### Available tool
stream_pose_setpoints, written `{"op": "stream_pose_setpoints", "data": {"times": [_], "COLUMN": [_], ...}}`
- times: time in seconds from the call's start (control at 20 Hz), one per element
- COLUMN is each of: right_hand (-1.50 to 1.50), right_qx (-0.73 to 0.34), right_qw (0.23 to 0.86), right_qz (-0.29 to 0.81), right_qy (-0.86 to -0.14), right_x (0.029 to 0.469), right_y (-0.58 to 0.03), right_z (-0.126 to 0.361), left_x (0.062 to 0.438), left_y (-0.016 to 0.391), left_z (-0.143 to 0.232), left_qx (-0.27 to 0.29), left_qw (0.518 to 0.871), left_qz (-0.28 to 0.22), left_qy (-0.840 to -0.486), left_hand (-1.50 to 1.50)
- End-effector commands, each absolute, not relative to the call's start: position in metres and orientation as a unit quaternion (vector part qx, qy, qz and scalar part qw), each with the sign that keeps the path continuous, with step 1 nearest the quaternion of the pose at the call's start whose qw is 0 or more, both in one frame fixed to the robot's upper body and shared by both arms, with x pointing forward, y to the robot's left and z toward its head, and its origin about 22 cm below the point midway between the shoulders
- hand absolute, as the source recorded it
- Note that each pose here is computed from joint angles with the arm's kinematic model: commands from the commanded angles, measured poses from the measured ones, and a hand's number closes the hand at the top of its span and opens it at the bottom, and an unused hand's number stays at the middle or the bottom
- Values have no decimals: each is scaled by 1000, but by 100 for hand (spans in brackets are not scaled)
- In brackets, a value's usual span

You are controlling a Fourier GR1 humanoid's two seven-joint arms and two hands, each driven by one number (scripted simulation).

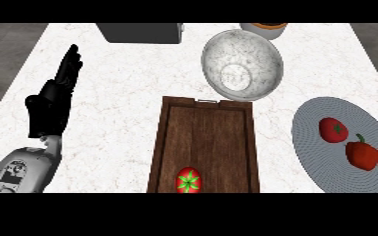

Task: Pick the bell pepper from the placemat and place it in the bowl

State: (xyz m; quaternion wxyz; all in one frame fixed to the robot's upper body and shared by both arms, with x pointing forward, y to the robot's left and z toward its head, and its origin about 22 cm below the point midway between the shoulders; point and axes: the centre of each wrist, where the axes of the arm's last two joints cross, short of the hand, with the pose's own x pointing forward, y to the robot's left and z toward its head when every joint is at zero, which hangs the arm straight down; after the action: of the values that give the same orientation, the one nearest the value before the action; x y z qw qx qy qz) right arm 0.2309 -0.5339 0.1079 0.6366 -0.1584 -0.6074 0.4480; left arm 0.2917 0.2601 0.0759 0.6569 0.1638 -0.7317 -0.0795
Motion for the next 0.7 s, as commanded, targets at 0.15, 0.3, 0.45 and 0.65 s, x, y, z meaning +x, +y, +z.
{"op": "stream_pose_setpoints", "data": {"times": [0.15,0.3,0.45,0.65], "right_hand": [-150,-150,-150,-150], "right_qx": [-90,-108,-126,-135], "right_qw": [631,641,650,658], "right_qz": [527,552,567,564], "right_qy": [-562,-522,-491,-480], "right_x": [242,259,263,263], "right_y": [-500,-492,-479,-478], "right_z": [71,75,56,44], "left_x": [285,285,281,300], "left_y": [270,276,269,271], "left_z": [86,85,76,64], "left_qx": [166,159,175,179], "left_qw": [657,657,661,660], "left_qz": [-77,-81,-77,-78], "left_qy": [-731,-733,-725,-726], "left_hand": [0,0,0,0]}}
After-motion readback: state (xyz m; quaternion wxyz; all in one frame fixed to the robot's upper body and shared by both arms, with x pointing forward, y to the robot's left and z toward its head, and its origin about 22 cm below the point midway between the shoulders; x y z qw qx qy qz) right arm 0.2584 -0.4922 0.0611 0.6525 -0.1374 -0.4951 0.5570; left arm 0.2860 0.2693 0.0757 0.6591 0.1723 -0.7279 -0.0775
